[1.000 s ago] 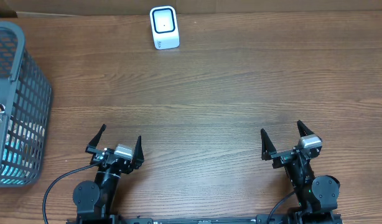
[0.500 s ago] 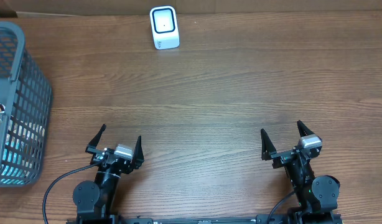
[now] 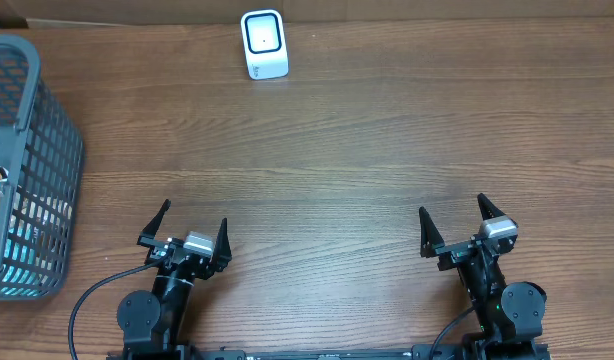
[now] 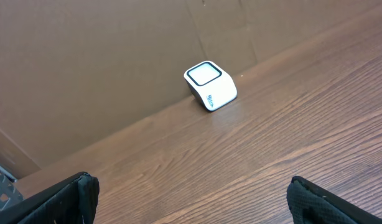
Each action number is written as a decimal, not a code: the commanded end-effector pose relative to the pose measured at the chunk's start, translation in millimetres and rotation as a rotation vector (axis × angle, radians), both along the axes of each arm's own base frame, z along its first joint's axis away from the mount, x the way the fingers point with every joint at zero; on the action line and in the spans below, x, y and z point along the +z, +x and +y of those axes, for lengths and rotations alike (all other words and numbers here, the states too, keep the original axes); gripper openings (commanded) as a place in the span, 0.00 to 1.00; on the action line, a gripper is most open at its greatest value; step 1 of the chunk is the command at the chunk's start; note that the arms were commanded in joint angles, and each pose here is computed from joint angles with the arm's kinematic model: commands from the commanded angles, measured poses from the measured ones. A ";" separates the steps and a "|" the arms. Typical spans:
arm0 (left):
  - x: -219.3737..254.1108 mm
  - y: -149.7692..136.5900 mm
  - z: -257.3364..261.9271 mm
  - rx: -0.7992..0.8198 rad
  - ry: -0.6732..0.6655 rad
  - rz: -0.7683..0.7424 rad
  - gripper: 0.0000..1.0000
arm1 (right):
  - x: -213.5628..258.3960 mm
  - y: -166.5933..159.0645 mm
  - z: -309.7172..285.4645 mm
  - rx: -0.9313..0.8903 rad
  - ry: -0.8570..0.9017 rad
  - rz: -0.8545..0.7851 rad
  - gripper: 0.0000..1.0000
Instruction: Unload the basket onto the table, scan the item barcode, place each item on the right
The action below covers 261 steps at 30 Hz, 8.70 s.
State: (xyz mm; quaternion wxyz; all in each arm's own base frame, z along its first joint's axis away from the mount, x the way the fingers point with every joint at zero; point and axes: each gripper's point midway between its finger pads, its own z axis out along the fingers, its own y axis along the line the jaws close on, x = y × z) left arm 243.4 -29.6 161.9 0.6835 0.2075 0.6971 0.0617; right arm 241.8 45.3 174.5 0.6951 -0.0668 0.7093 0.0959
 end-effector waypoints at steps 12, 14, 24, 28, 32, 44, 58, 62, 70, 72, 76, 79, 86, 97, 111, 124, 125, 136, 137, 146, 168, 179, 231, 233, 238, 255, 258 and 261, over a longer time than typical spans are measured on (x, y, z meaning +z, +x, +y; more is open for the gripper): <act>0.4 -0.4 -1.1 -0.002 -0.016 -0.005 1.00 | -1.5 -0.1 0.2 0.002 0.004 -0.005 1.00; 0.4 -0.4 -1.1 -0.002 -0.016 -0.005 1.00 | -1.5 -0.1 0.3 0.003 0.004 -0.005 1.00; 0.3 -0.4 -1.1 -0.002 -0.016 -0.004 1.00 | -1.5 -0.1 0.3 0.003 0.004 -0.005 1.00; 0.3 -0.4 -1.1 -0.002 -0.016 -0.004 0.99 | -1.5 -0.1 0.3 0.003 0.004 -0.005 1.00; 0.4 -0.4 -1.1 -0.002 -0.016 -0.005 0.99 | -1.5 -0.1 0.3 0.003 0.004 -0.005 1.00; 0.4 -0.4 -1.1 -0.002 -0.016 -0.005 1.00 | -1.5 -0.1 0.3 0.003 0.004 -0.005 1.00; 0.4 -0.4 -1.1 -0.002 -0.016 -0.005 1.00 | -1.5 -0.1 0.3 0.003 0.004 -0.005 1.00; 0.4 -0.4 -1.1 -0.002 -0.016 -0.005 1.00 | -1.5 -0.1 0.2 0.002 0.004 -0.005 1.00; 0.4 -0.4 -1.1 -0.002 -0.016 -0.005 1.00 | -1.5 -0.1 0.2 0.002 0.004 -0.005 1.00; 0.4 -0.4 -1.1 -0.002 -0.016 -0.005 0.99 | -1.5 -0.1 0.2 0.002 0.004 -0.005 1.00; 0.4 -0.4 -1.1 -0.002 -0.016 -0.005 1.00 | -1.5 -0.1 0.3 0.003 0.004 -0.005 1.00; 0.4 -0.4 -1.1 -0.002 -0.016 -0.005 1.00 | -1.5 -0.1 0.3 0.003 0.004 -0.005 1.00; 0.4 -0.4 -1.1 -0.002 -0.016 -0.005 1.00 | -1.5 -0.1 0.3 0.003 0.004 -0.005 1.00; 0.4 -0.4 -1.1 -0.002 -0.016 -0.005 1.00 | -1.5 -0.1 0.3 0.003 0.004 -0.005 1.00; 5.0 -0.6 -2.8 -0.013 0.002 -0.027 1.00 | -1.5 -0.1 0.3 0.003 0.004 -0.005 1.00; 17.6 -3.5 -12.9 -0.069 -0.170 -0.029 1.00 | -1.5 -0.1 0.2 0.002 0.004 -0.005 1.00; 22.2 -4.1 -13.0 -0.069 -0.192 -0.033 1.00 | -1.5 -0.1 0.3 0.003 0.004 -0.005 1.00; 91.3 -7.8 -15.6 -0.082 -0.259 -0.004 1.00 | -1.5 -0.1 0.2 0.002 0.004 -0.005 1.00; 97.8 -5.6 -16.9 -0.088 -0.261 0.016 1.00 | -1.5 -0.1 0.3 0.003 0.004 -0.005 1.00; 154.8 32.2 -28.1 -0.137 -0.292 0.273 1.00 | -1.5 -0.1 0.3 0.003 0.004 -0.005 1.00; 129.9 101.2 -27.0 -0.047 -0.377 0.967 1.00 | -1.5 -0.1 0.3 0.003 0.004 -0.005 1.00; 173.2 134.5 32.4 0.257 -0.570 0.849 1.00 | -1.5 -0.1 0.3 0.003 0.004 -0.005 1.00; 7.7 -48.8 408.8 1.698 -0.786 0.916 1.00 | -1.5 -0.1 0.3 0.003 0.004 -0.005 1.00; 6.1 -55.6 414.7 1.731 -0.765 0.905 0.99 | -1.5 -0.1 0.3 0.003 0.004 -0.005 1.00; -10.3 -40.6 419.6 1.571 -0.791 0.905 1.00 | -1.5 -0.1 0.3 0.003 0.004 -0.005 1.00; -78.1 -30.1 418.6 1.459 -0.786 1.026 1.00 | -1.5 -0.1 0.3 0.003 0.004 -0.005 1.00; -88.8 -30.3 417.8 1.455 -0.794 1.052 1.00 | -1.5 -0.1 0.3 0.003 0.004 -0.005 1.00; -97.2 -30.5 417.0 1.453 -0.801 1.072 0.95 | -1.5 -0.1 0.3 0.003 0.004 -0.005 1.00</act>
